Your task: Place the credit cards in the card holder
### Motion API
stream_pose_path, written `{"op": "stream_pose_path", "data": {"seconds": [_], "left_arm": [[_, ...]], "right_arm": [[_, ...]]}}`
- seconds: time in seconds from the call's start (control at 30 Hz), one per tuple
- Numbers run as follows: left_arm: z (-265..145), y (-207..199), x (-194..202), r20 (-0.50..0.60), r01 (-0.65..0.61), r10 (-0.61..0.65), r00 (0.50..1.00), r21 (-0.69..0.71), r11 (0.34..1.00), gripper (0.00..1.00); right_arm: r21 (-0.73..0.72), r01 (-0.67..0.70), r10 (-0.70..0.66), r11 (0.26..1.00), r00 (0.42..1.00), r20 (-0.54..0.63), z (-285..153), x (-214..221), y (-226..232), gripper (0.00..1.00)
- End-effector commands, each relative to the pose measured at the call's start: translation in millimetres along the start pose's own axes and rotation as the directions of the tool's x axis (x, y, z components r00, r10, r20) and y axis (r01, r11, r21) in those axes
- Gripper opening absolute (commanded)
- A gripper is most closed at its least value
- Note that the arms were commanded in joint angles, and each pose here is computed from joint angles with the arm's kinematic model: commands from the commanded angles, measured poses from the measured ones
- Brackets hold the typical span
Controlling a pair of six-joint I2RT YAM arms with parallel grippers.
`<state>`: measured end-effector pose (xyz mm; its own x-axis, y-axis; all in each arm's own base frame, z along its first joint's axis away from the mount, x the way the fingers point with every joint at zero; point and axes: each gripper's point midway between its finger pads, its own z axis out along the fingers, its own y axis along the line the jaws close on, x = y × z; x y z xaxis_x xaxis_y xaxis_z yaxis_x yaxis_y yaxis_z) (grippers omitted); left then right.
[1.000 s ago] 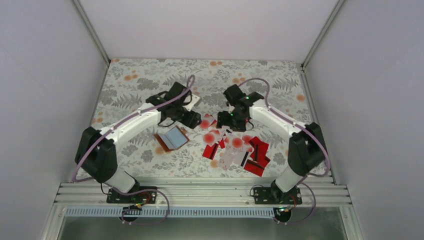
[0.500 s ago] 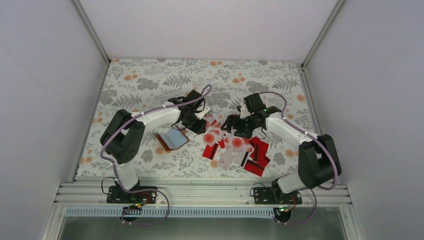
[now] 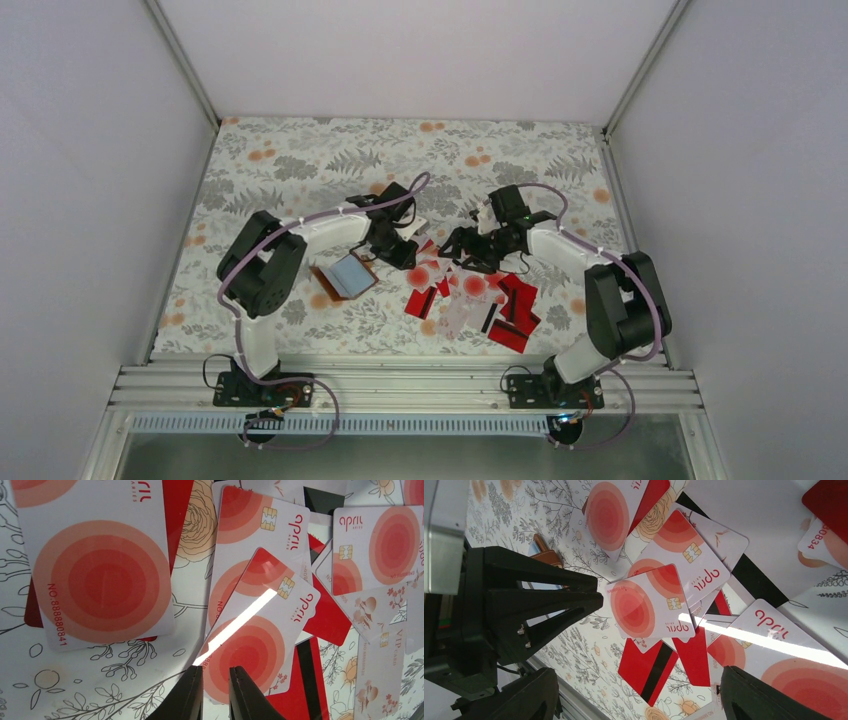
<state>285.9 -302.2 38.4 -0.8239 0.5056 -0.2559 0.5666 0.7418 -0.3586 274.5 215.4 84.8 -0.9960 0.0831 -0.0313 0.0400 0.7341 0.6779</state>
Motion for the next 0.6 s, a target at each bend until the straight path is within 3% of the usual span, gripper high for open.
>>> {"op": "stream_pose_path", "data": {"seconds": [0.0, 0.17, 0.57], "left_arm": [[8.4, -2.9, -2.4, -0.013, 0.002, -0.002, 1.000, 0.016, 1.000, 0.12], [10.9, -1.2, 0.7, -0.029, 0.014, -0.014, 0.999, 0.010, 1.000, 0.06], [21.6, 9.1, 16.7, -0.061, 0.047, -0.048, 0.997, -0.022, 0.999, 0.04]], "right_arm": [[-0.028, 0.019, -0.019, 0.999, 1.000, -0.005, 3.3, -2.6, -1.9, 0.82], [-0.030, 0.010, -0.010, 1.000, 1.000, -0.014, 5.3, -3.4, -5.9, 0.82], [-0.114, 0.021, -0.025, 0.993, 0.999, -0.041, 11.5, -3.2, 2.7, 0.82]]}}
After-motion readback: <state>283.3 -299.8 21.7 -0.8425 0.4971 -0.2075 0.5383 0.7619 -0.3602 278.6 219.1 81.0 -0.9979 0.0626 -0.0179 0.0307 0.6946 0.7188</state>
